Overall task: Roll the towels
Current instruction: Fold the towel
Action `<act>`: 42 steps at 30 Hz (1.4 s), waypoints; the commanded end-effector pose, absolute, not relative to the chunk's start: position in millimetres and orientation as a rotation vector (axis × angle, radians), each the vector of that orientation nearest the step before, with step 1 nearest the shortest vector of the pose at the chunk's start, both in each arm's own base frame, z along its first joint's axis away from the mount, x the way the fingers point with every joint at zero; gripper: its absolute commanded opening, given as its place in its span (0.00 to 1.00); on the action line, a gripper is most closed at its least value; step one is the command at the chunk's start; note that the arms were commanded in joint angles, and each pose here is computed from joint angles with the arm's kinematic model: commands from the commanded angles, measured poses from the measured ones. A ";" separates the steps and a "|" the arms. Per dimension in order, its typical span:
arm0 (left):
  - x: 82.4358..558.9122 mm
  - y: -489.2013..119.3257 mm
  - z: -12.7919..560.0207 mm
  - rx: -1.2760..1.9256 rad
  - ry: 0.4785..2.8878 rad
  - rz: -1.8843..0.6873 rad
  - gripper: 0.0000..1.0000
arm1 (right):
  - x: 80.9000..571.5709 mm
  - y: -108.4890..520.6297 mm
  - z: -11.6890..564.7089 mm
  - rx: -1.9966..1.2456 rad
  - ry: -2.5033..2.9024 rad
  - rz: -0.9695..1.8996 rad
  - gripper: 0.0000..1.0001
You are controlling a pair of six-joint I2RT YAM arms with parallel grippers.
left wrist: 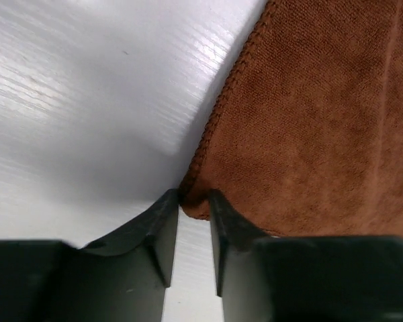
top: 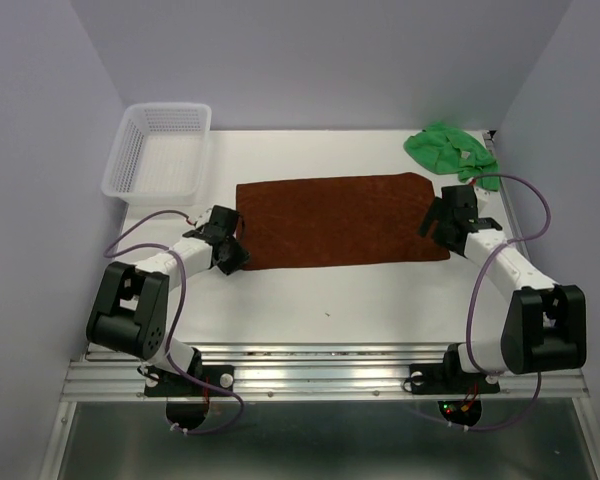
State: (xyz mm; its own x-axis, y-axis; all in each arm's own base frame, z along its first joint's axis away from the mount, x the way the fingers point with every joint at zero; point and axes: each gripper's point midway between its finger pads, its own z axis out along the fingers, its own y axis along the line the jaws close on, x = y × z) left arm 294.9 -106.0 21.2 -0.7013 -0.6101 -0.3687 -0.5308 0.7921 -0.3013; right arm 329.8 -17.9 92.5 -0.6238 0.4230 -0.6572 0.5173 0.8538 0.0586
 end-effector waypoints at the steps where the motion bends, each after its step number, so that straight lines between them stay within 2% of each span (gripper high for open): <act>1: 291.5 -112.1 13.2 -0.822 2.570 -0.245 0.28 | 336.1 -31.8 98.7 0.720 2.293 -0.223 1.00; 2: 292.0 -113.5 13.0 -0.815 2.570 -0.254 0.21 | 336.0 -31.7 97.8 0.724 2.293 -0.222 1.00; 3: 291.9 -114.8 11.9 -0.810 2.573 -0.260 0.00 | 335.7 -32.8 96.3 0.736 2.297 -0.214 1.00; 9: 295.7 -116.4 19.9 -0.786 2.548 -0.286 0.00 | 328.6 -50.8 80.4 0.829 2.324 -0.213 1.00; 23: 298.9 -115.8 30.3 -0.760 2.526 -0.293 0.00 | 338.2 -39.5 42.2 0.829 2.445 -0.120 0.95; 26: 299.8 -115.8 31.0 -0.760 2.521 -0.294 0.00 | 337.6 -39.6 32.4 0.837 2.468 -0.130 0.90; 30: 299.8 -116.4 31.5 -0.761 2.521 -0.299 0.00 | 335.3 -41.1 22.3 0.841 2.488 -0.152 0.73; 35: 299.4 -114.6 31.0 -0.766 2.520 -0.286 0.00 | 336.6 -43.5 18.7 0.840 2.484 -0.168 0.69; 36: 299.6 -113.6 31.1 -0.768 2.519 -0.281 0.00 | 336.4 -43.6 17.5 0.836 2.487 -0.170 0.63; 38: 299.5 -111.7 30.3 -0.775 2.518 -0.269 0.00 | 336.5 -43.7 14.4 0.833 2.491 -0.172 0.60; 39: 298.8 -110.9 30.3 -0.778 2.518 -0.264 0.00 | 336.3 -42.7 13.3 0.830 2.497 -0.166 0.54; 41: 298.5 -109.7 29.8 -0.780 2.519 -0.254 0.00 | 337.6 -41.3 12.0 0.820 2.496 -0.153 0.47; 42: 298.9 -109.5 30.5 -0.780 2.518 -0.252 0.00 | 337.3 -40.1 11.2 0.814 2.500 -0.145 0.39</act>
State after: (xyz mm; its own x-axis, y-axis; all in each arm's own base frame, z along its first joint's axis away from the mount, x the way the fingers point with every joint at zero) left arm 299.3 -115.0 19.5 -0.7271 -0.5805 -0.3666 -0.4855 0.8123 -0.3232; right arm 330.5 -41.5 20.4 -0.6952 0.5228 -0.4934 0.5840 0.8109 0.0363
